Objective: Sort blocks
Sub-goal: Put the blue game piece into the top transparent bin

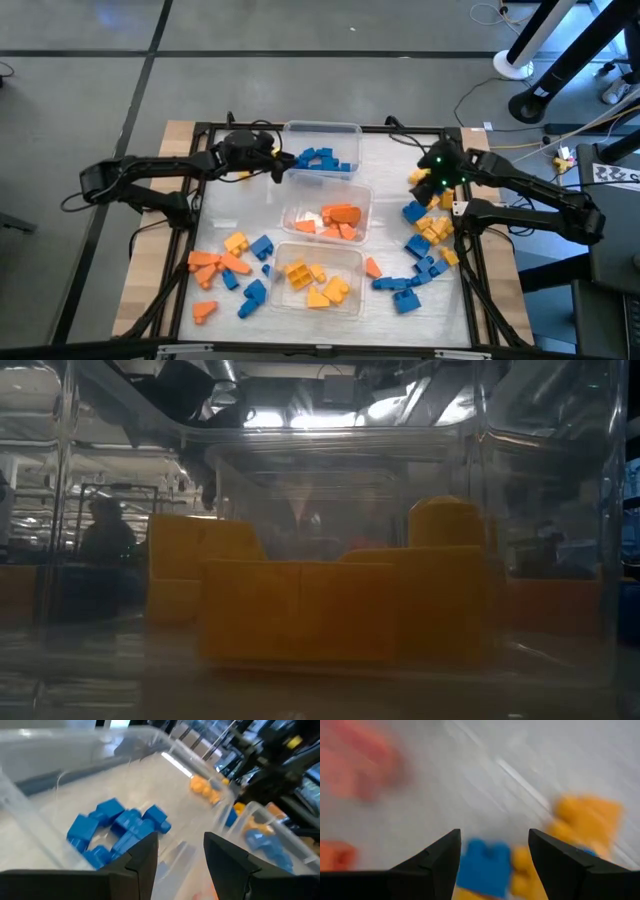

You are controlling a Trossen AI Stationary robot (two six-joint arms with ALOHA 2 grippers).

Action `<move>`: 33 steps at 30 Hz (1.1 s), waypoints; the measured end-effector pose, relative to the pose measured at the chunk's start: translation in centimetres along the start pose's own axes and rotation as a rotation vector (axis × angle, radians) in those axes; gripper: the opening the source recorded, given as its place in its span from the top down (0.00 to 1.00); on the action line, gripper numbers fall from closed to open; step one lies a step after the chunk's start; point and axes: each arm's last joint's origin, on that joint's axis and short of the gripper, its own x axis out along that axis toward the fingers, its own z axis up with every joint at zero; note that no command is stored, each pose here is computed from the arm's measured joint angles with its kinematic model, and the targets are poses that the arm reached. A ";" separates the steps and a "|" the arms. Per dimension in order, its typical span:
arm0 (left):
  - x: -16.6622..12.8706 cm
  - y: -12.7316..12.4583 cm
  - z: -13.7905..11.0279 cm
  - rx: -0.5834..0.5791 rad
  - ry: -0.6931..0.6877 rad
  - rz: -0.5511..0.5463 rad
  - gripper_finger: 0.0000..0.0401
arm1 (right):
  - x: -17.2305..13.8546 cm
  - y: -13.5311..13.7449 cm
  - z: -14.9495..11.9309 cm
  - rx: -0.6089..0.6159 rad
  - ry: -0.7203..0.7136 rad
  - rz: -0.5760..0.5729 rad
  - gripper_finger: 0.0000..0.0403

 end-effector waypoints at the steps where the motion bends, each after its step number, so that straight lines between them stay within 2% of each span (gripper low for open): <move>1: -0.2 -0.1 0.2 0.004 -0.014 -0.007 0.63 | 0.0 -0.2 -0.3 0.004 0.031 -0.040 0.42; 4: -0.5 -0.3 0.5 0.034 -0.035 -0.017 0.63 | 0.0 -0.6 -1.0 0.009 0.089 -0.146 0.42; 10: -0.9 -0.5 0.8 0.054 -0.054 -0.025 0.63 | 0.0 -1.2 -1.0 -0.005 0.082 -0.348 0.42; 15: -0.9 -0.5 0.8 0.052 -0.051 -0.024 0.63 | 1.1 -1.6 -1.0 -0.027 0.194 -0.475 0.42; 22: -0.9 -0.5 0.8 0.051 -0.051 -0.024 0.63 | 3.4 -1.7 0.0 -0.169 0.321 -0.452 0.42; 33: -0.9 -0.5 0.8 0.031 -0.050 -0.024 0.63 | 4.5 -1.7 0.1 -0.230 0.403 -0.419 0.42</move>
